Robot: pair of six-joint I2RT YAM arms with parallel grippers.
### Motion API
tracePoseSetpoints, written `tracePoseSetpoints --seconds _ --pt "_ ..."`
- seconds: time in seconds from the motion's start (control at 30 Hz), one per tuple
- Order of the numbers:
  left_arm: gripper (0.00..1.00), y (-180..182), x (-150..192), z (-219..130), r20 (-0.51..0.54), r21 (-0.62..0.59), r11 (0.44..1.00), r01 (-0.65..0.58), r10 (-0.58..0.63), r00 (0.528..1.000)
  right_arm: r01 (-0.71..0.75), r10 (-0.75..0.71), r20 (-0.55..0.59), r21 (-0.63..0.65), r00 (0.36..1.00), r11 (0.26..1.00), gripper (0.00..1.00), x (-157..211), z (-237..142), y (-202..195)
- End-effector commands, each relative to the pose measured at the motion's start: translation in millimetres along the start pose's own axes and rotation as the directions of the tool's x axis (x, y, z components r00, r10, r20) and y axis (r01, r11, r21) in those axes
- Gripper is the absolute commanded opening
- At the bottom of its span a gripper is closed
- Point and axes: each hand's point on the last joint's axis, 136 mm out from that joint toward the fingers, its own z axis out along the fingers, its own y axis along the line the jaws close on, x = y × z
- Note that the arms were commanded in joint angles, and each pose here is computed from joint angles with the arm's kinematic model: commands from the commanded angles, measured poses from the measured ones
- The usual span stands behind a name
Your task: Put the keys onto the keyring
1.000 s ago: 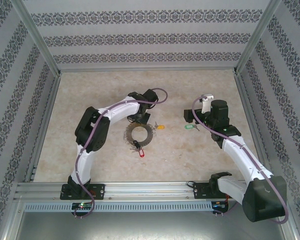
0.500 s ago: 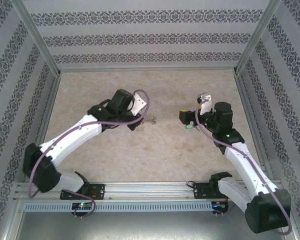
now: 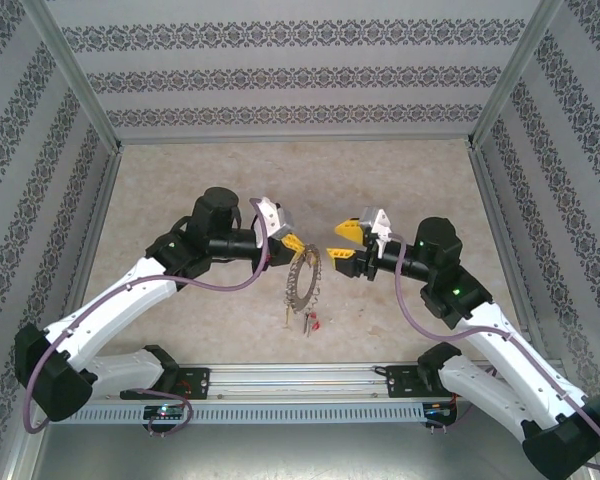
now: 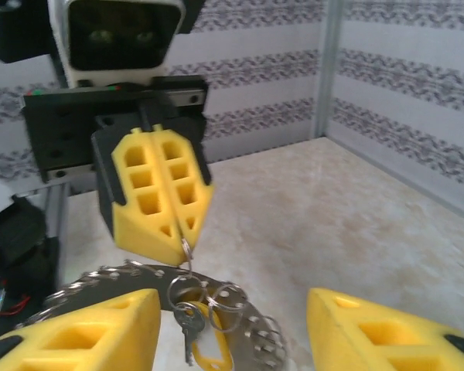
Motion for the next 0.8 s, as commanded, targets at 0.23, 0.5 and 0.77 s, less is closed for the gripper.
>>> tracePoseSetpoints --seconds 0.23,0.5,0.77 --pt "0.0 -52 -40 -29 0.135 0.156 0.965 -0.213 0.193 0.972 0.156 -0.154 0.02 -0.139 0.988 0.978 0.54 -10 5 45" --pt "0.0 -54 -37 -30 0.123 0.16 0.959 -0.234 0.216 0.969 0.202 -0.199 0.031 -0.174 0.979 0.964 0.46 -15 11 60" --pt "0.0 -53 -32 -28 0.089 0.166 0.957 -0.239 0.226 0.97 0.224 -0.225 0.012 -0.174 0.974 0.959 0.28 -12 21 60"
